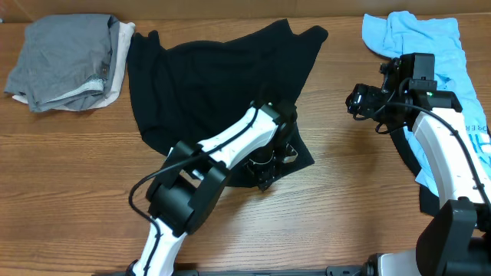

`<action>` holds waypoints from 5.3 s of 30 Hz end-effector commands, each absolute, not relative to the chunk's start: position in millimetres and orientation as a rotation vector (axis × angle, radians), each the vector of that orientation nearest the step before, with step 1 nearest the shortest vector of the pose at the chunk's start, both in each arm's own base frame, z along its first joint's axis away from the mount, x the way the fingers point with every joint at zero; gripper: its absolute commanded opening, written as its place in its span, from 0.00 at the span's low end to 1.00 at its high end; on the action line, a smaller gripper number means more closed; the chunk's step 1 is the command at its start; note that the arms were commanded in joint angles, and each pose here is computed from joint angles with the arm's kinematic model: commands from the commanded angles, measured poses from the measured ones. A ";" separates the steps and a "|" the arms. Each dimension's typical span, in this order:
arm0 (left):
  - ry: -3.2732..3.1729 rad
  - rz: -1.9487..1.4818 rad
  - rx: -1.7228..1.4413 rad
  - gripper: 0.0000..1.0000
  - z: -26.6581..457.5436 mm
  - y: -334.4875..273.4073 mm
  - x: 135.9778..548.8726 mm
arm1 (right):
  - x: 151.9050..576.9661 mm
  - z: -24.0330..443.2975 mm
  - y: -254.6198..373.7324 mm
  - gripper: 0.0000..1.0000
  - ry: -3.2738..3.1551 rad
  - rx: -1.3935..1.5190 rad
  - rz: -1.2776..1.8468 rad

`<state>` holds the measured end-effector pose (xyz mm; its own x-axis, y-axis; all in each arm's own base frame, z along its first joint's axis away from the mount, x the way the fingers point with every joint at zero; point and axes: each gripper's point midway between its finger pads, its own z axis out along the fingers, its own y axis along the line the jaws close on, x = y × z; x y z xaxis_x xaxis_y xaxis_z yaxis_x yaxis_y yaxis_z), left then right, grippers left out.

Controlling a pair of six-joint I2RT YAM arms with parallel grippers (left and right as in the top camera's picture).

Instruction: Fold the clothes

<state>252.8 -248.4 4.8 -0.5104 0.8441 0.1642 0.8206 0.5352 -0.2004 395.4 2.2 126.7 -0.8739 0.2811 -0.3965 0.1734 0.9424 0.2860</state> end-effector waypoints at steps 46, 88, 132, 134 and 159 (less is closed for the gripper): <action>-2.868 -0.187 -0.389 1.00 76.9 -128.5 281.4 | 456.3 48.2 25.2 0.77 2.626 0.299 0.403; -3.381 -0.046 -0.268 1.00 171.1 -114.4 389.6 | 279.7 -16.1 -35.9 0.04 2.901 1.724 -0.335; -3.380 -0.140 -0.388 1.00 138.1 -81.5 430.4 | 299.2 111.4 4.5 0.97 2.674 0.802 0.303; -3.387 -0.138 -0.387 1.00 138.5 -81.8 431.8 | 318.0 113.5 11.9 0.93 2.629 0.746 0.345; -3.408 -0.125 -0.388 1.00 139.8 -83.8 436.6 | 368.8 16.8 45.6 0.45 2.724 0.712 0.350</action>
<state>431.4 -85.2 139.2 -0.9368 0.2243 -0.2683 0.2050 0.9738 0.0982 364.4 46.2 16.4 -0.8437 0.4916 -0.2155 0.4220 0.8556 0.2997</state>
